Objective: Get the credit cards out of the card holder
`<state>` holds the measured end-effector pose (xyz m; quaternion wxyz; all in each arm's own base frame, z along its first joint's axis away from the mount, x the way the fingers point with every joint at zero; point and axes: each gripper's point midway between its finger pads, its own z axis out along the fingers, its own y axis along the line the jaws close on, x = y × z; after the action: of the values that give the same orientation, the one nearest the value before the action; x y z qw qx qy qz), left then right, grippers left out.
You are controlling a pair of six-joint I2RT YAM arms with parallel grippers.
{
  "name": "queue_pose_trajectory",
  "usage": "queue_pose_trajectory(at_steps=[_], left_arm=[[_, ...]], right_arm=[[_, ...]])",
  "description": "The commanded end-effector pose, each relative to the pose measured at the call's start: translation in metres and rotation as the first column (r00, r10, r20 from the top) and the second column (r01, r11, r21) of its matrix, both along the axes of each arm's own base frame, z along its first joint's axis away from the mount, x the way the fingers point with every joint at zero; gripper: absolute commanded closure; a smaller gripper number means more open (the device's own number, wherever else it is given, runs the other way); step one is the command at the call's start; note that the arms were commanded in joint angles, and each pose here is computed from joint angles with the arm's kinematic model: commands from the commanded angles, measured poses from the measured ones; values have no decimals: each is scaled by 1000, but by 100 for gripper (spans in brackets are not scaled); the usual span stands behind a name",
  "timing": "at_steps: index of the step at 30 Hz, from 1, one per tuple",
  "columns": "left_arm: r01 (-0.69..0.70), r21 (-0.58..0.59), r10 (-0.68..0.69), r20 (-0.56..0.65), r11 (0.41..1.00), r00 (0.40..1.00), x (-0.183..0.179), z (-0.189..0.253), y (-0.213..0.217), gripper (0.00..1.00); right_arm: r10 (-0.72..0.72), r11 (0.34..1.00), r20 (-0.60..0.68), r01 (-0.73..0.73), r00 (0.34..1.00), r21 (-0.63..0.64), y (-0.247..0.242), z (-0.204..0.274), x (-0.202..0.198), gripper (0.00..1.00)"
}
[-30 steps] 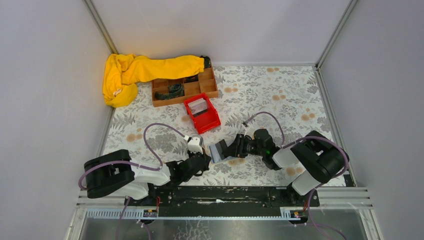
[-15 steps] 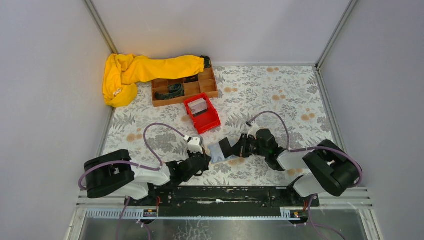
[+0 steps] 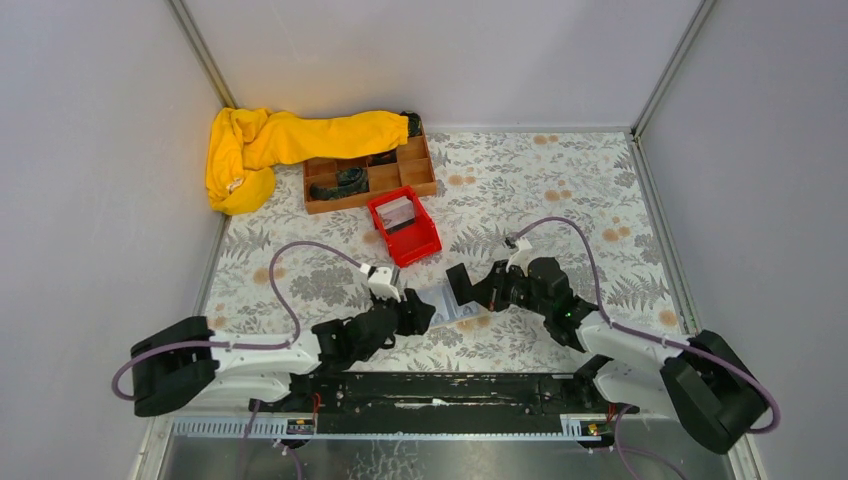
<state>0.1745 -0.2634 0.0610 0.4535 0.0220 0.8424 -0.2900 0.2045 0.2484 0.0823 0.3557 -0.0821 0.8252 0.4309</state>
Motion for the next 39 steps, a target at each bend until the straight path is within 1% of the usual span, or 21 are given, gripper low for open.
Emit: queue_pose_trajectory(at_steps=[1, 3, 6, 9, 12, 16, 18, 20, 23, 26, 28, 34, 37, 39], left_arm=[[43, -35, -38, 118, 998, 992, 6, 51, -6, 32], [78, -30, -71, 175, 997, 982, 7, 76, -6, 33], [65, -43, -54, 233, 997, 971, 17, 108, 5, 34], [58, -99, -28, 274, 993, 961, 28, 133, 18, 37], [70, -124, -30, 302, 990, 953, 36, 149, 25, 42], [209, -125, -156, 340, 970, 927, 24, 157, 7, 48], [296, -127, -237, 347, 947, 907, 14, 158, -6, 49], [369, -123, -306, 357, 921, 882, 5, 158, -16, 47], [451, -113, -387, 361, 885, 849, -6, 156, -27, 45], [485, -107, -419, 365, 868, 831, -11, 155, -30, 46], [500, -100, -435, 365, 860, 823, -13, 153, -32, 49], [570, -113, -504, 351, 814, 789, -25, 146, -41, 57], [582, -126, -509, 361, 803, 781, -29, 148, -41, 58], [583, -127, -508, 369, 802, 778, -30, 149, -39, 61]], right_arm=[[97, 995, 107, -98, 989, 2, 2, 24, -8, 100], [140, 990, 131, -140, 981, -8, 2, 29, -14, 100], [182, 983, 173, -185, 968, 0, 2, 36, -23, 100], [233, 967, 221, -251, 947, 53, 6, 48, -35, 100], [306, 931, 276, -347, 911, 114, 12, 64, -52, 100], [425, 855, 334, -494, 841, 156, 17, 81, -77, 100], [464, 827, 341, -538, 817, 163, 18, 85, -86, 100], [498, 801, 350, -576, 793, 164, 17, 88, -94, 100], [506, 793, 356, -586, 786, 167, 17, 89, -96, 100], [503, 794, 359, -584, 786, 167, 16, 89, -97, 100], [505, 792, 360, -587, 785, 167, 16, 89, -98, 100], [497, 801, 354, -576, 792, 165, 16, 87, -95, 100], [495, 806, 347, -570, 797, 160, 17, 84, -93, 100], [491, 809, 345, -565, 800, 159, 17, 83, -93, 100]])
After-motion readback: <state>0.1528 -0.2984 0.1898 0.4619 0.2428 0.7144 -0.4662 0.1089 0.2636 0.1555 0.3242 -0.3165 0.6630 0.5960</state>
